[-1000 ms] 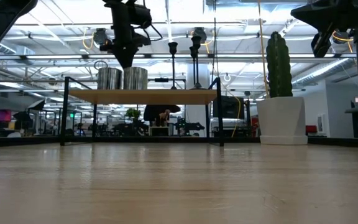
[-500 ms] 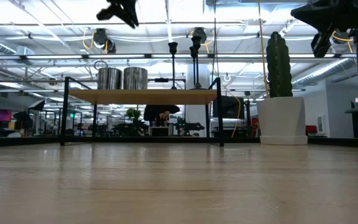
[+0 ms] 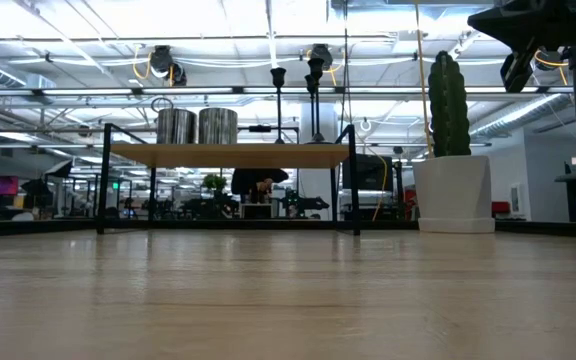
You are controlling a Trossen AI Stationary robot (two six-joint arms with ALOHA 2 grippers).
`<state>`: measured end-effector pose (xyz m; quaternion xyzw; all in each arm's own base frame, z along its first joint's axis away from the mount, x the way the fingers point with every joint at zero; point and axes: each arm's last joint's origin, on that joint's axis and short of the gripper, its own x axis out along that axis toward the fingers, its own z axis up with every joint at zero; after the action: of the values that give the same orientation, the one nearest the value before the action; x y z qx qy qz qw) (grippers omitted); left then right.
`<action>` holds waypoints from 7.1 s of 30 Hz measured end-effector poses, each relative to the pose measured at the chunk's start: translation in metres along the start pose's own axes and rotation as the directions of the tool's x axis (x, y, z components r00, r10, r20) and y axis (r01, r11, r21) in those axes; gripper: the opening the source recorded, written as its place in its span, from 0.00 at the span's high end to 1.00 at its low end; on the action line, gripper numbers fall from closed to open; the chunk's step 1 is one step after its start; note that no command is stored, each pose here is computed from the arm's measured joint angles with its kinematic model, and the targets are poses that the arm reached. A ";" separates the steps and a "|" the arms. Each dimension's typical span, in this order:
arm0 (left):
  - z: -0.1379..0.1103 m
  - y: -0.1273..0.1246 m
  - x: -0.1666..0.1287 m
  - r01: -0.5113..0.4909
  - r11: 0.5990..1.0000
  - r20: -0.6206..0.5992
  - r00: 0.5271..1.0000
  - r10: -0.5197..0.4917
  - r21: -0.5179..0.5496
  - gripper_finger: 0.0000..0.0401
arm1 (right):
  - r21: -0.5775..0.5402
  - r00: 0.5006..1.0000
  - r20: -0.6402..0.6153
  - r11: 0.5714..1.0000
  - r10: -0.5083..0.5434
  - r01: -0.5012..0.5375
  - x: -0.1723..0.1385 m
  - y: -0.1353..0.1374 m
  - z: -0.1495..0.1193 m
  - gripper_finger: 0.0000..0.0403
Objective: Pick & Place candle stick holders
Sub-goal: Put the silver scented candle on the shelf
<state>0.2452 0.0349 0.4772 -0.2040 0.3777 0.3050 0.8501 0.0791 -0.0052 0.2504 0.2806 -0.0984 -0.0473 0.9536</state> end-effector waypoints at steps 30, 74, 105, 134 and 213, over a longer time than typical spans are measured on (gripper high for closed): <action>-0.158 -0.016 -0.014 0.480 0.875 0.380 0.799 -0.467 0.067 0.84 | 0.118 0.970 -0.177 0.982 0.165 -0.146 0.008 0.004 -0.009 0.90; -0.248 0.103 0.033 0.495 0.841 0.480 0.696 -0.534 0.218 0.84 | -0.037 0.923 -0.142 0.930 0.357 -0.365 0.014 0.015 0.000 0.83; -0.274 0.110 0.055 0.604 0.681 0.463 0.504 -0.729 0.414 0.84 | 0.184 0.516 -0.783 0.922 0.346 -0.339 0.048 0.070 0.057 0.75; -0.280 0.110 0.063 0.548 0.672 0.450 0.499 -0.740 0.497 0.84 | 0.254 -0.151 -0.935 0.903 0.321 0.345 0.023 0.120 -0.004 0.75; -0.282 0.109 0.062 0.602 0.601 0.385 0.462 -0.799 0.525 0.84 | -0.234 -0.014 -0.972 0.972 -0.233 0.017 -0.041 0.167 -0.100 0.75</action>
<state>0.0586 -0.0261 0.2385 -0.0994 0.0189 -0.0957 0.9903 0.0662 0.1933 0.2527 0.1652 0.6339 0.0721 0.7522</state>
